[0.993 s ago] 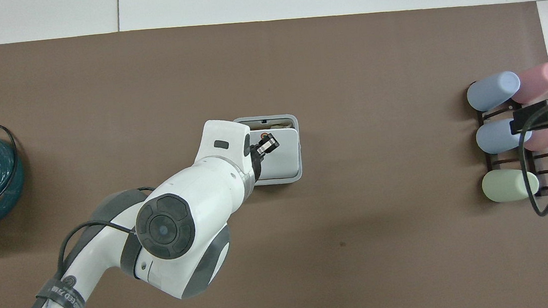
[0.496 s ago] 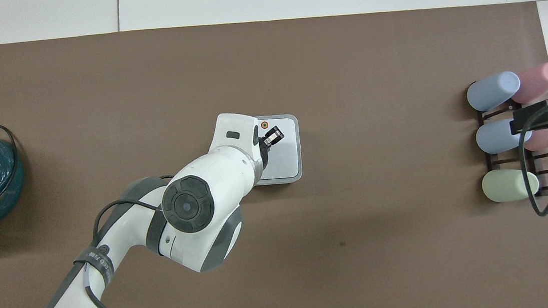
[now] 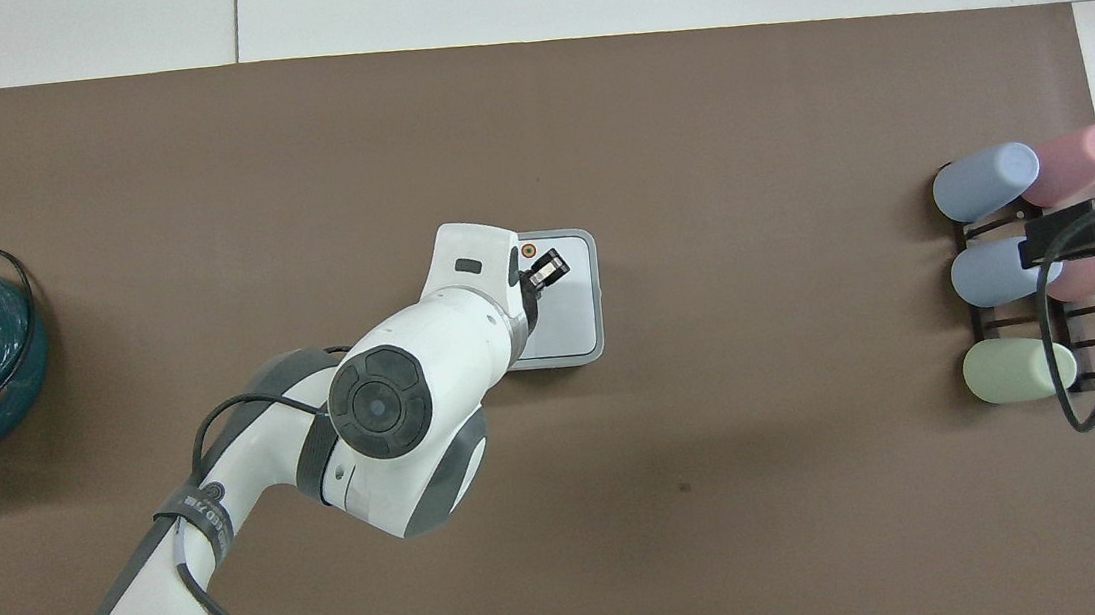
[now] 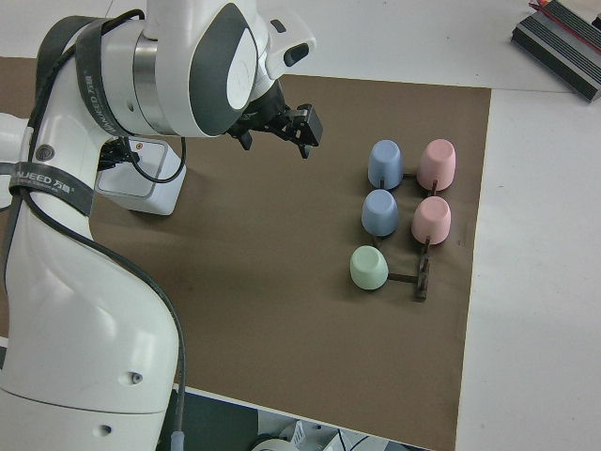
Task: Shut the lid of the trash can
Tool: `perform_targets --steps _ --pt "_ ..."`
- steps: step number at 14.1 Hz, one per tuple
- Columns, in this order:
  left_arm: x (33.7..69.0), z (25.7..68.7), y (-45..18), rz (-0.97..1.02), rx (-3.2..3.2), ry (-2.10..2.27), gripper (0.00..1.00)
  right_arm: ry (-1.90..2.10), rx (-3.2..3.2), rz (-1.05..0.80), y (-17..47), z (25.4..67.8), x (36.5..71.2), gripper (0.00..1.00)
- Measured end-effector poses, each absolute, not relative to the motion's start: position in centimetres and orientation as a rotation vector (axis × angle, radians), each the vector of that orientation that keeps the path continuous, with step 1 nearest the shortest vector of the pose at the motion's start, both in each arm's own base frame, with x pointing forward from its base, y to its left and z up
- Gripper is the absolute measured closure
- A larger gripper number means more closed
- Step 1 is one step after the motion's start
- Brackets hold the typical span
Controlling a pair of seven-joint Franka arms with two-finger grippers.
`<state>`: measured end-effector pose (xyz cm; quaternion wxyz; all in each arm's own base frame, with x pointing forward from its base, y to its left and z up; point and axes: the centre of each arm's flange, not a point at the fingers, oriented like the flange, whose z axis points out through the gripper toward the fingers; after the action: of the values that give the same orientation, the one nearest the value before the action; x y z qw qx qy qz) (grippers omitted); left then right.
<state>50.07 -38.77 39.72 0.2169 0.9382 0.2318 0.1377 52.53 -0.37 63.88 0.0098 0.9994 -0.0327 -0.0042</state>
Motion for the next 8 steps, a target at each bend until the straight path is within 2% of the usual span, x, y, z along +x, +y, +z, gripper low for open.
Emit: perform_targets --steps 5,8 --pt "50.3 39.8 -38.8 0.382 2.599 0.642 0.99 -0.102 3.12 -0.013 -0.4 63.9 52.5 0.0" --pt "52.2 40.8 -38.3 0.334 2.65 0.662 0.99 -0.102 3.12 -0.013 -0.4 63.9 52.5 0.0"
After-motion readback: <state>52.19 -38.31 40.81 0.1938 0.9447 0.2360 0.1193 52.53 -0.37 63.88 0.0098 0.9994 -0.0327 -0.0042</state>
